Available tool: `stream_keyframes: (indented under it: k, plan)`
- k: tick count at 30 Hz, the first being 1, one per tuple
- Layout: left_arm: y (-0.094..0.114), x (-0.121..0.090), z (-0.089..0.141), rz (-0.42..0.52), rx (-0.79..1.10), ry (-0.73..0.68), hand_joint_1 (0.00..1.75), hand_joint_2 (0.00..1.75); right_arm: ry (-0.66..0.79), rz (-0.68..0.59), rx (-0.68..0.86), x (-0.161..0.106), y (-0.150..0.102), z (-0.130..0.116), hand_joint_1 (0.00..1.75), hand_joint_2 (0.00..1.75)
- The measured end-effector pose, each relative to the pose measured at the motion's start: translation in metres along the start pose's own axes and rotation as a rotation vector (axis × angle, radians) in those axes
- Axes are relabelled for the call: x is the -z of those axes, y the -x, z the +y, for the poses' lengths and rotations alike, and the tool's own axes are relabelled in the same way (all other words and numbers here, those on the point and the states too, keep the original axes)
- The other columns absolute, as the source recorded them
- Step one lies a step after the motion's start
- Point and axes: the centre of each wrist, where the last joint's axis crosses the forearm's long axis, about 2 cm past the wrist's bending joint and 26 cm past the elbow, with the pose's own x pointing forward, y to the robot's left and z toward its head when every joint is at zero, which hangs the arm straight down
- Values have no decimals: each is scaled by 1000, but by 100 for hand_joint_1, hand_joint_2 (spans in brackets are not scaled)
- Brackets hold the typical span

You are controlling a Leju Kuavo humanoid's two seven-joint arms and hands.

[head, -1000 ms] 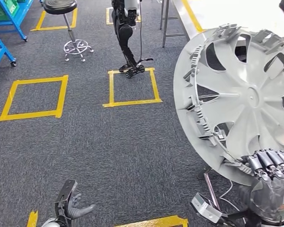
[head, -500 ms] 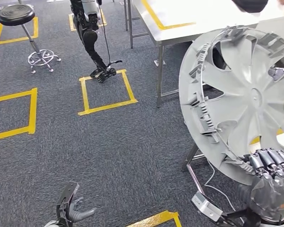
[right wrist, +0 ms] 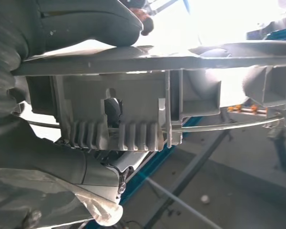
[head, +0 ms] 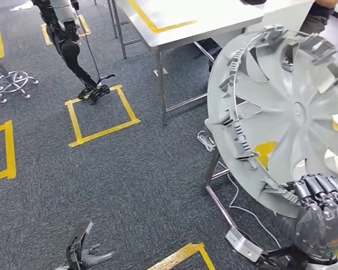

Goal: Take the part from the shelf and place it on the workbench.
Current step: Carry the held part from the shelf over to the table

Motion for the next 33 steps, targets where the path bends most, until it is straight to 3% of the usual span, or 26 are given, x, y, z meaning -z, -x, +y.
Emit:
stream_keyframes:
  k: [17,33]
  plan:
    - [18,-10,23,74,70,23,0,175,4,-54,9,8,1,10,175,175]
    - [25,-14,26,92,153,43,0,175,10,-84,20,15,0,14,175,175]
